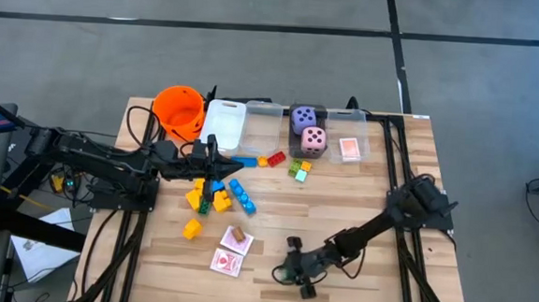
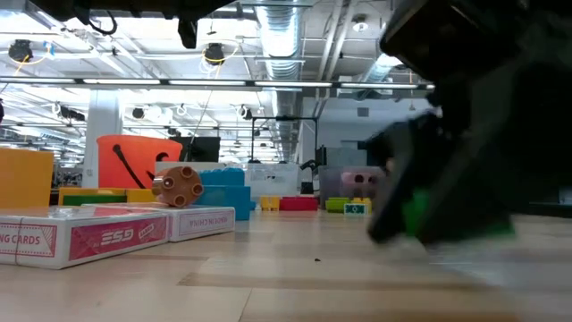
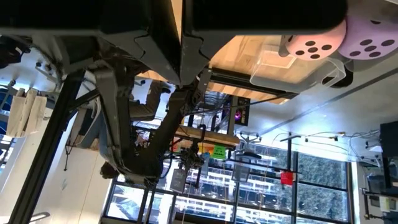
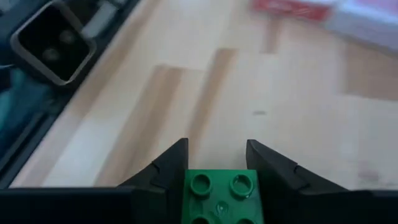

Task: Pick & Place Toys
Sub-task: Put the small green game piece into the left transparent bin

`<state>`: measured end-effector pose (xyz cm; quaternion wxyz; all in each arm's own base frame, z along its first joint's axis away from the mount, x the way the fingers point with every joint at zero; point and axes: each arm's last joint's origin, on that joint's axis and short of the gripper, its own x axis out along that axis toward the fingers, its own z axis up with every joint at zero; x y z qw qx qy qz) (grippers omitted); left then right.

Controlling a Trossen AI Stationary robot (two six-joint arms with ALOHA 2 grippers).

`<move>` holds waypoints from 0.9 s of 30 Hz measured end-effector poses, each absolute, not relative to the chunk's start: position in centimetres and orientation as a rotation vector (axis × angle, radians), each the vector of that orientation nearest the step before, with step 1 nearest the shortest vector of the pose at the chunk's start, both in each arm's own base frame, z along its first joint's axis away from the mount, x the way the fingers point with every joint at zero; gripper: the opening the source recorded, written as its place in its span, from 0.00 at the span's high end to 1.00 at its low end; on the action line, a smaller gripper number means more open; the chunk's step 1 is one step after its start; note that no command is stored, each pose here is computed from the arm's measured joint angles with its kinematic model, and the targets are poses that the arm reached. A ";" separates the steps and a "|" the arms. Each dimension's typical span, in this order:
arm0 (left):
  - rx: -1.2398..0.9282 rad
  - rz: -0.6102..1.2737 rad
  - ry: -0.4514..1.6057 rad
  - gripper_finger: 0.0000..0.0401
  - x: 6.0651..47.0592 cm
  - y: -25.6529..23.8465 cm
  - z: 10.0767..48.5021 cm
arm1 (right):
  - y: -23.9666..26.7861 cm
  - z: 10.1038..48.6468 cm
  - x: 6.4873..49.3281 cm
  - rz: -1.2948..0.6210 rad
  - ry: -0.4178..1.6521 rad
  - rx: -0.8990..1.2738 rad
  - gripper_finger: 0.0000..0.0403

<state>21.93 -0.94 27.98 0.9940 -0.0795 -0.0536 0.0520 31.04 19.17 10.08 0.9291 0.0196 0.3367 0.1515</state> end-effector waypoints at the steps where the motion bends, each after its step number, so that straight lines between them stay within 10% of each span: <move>1: -0.159 0.104 -0.108 1.00 21.9 -0.9 28.0 | 18.9 10.8 30.9 0.270 0.685 0.029 0.66; 27: -0.227 0.109 -0.029 1.00 22.0 -0.9 27.2 | 3.4 20.1 32.8 -0.700 0.445 -0.084 0.65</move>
